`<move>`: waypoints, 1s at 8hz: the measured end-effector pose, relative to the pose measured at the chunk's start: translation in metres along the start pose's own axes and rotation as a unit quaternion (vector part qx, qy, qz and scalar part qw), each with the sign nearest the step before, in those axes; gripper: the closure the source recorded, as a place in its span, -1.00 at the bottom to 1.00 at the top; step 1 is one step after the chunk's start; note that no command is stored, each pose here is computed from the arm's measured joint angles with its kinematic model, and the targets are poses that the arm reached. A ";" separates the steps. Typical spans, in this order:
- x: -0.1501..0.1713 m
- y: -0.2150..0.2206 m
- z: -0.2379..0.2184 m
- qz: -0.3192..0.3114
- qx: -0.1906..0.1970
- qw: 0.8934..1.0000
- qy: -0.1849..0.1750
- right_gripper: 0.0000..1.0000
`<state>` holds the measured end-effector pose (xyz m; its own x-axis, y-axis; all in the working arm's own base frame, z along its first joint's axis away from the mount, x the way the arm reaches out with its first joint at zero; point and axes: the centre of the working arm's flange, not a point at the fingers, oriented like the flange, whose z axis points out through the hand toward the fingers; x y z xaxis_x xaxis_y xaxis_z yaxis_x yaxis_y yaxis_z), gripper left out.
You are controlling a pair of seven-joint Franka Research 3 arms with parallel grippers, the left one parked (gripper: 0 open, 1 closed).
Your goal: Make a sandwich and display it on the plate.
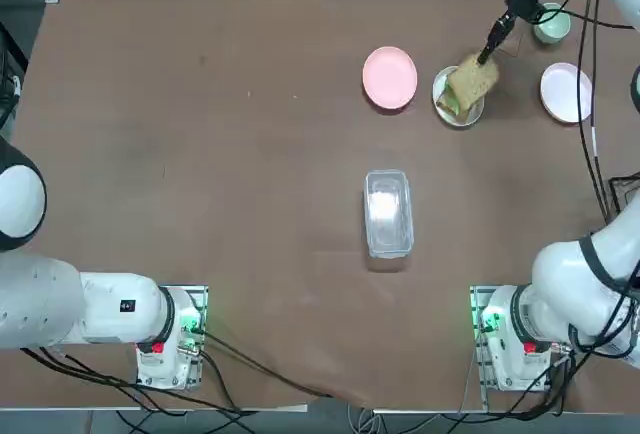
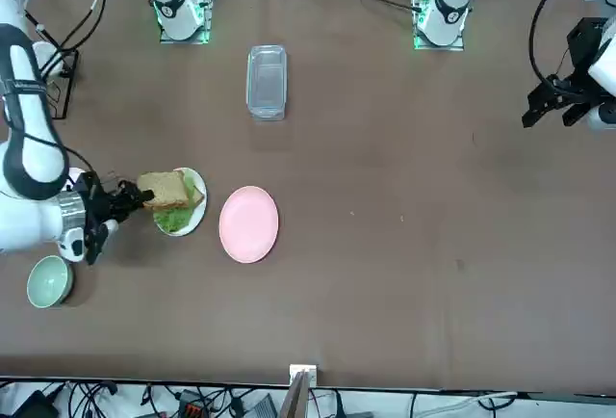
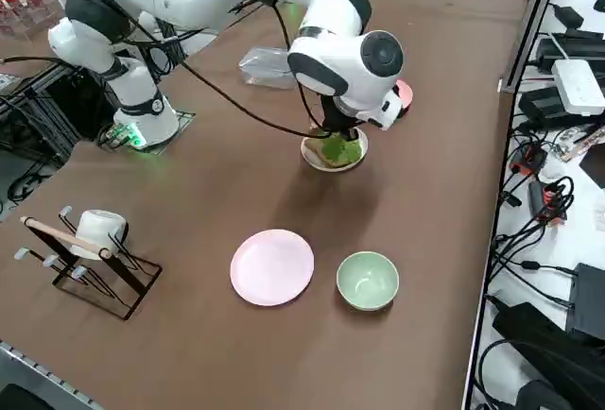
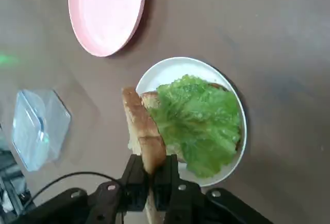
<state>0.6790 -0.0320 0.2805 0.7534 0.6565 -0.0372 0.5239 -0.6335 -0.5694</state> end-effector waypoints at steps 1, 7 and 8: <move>0.002 0.000 0.005 -0.015 -0.001 1.000 -0.006 0.81; 0.013 0.005 0.018 -0.033 -0.014 0.999 -0.004 0.79; 0.014 0.008 0.021 -0.033 -0.016 0.999 -0.001 0.53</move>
<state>0.6853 -0.0193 0.2587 0.7161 0.6980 -0.0033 0.5847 -0.6024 -0.5434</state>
